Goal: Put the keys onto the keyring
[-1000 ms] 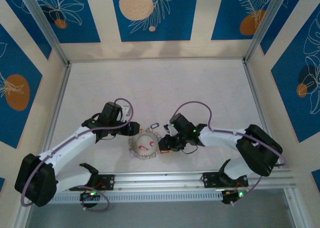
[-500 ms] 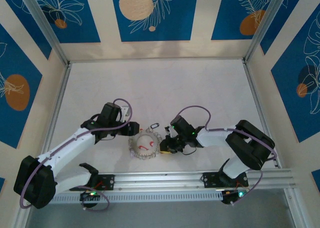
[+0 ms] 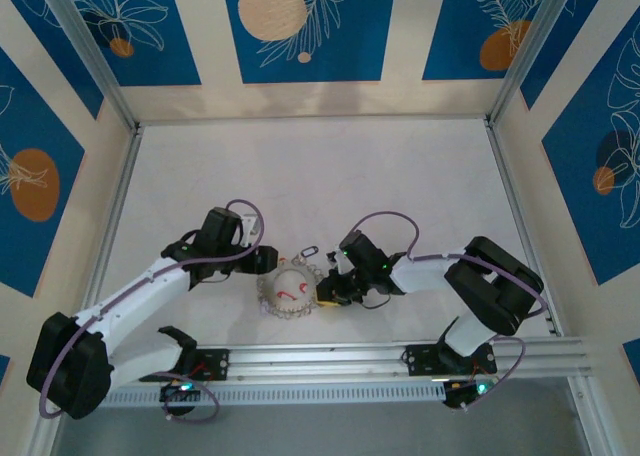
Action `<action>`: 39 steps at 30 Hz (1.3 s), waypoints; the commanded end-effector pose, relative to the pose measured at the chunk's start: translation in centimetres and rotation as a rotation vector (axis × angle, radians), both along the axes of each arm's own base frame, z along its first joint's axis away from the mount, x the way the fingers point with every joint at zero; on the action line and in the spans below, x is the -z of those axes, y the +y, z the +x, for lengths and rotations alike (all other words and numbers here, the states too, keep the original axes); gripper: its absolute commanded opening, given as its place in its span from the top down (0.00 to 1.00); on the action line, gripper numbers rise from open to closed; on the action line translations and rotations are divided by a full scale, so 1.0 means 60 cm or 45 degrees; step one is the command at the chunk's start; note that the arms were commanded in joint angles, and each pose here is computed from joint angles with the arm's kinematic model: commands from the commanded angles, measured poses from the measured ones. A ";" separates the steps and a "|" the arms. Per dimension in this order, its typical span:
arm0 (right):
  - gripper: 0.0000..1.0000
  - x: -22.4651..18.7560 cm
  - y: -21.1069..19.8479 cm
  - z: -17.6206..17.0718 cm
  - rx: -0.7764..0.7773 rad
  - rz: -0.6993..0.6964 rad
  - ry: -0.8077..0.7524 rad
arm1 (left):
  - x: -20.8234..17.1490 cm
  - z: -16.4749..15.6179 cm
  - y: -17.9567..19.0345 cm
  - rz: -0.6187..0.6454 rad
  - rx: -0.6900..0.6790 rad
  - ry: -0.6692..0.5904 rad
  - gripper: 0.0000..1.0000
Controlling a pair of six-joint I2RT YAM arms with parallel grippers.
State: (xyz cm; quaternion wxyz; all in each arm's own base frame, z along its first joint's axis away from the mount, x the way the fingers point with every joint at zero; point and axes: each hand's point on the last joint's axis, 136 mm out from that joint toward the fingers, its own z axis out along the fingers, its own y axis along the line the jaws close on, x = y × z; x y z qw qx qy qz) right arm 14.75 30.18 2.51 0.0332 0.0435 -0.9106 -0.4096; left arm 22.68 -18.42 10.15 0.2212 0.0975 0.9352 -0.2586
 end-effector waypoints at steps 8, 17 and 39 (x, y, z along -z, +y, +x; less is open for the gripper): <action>0.80 0.003 0.012 -0.002 -0.025 0.002 0.031 | 0.006 -0.003 0.004 0.014 -0.007 -0.009 0.33; 0.80 -0.008 0.023 -0.006 -0.064 0.043 0.006 | 0.010 -0.006 0.007 0.007 -0.020 -0.015 0.33; 0.88 -0.001 0.034 -0.013 -0.103 0.023 0.033 | 0.008 -0.009 0.014 0.006 -0.048 -0.033 0.33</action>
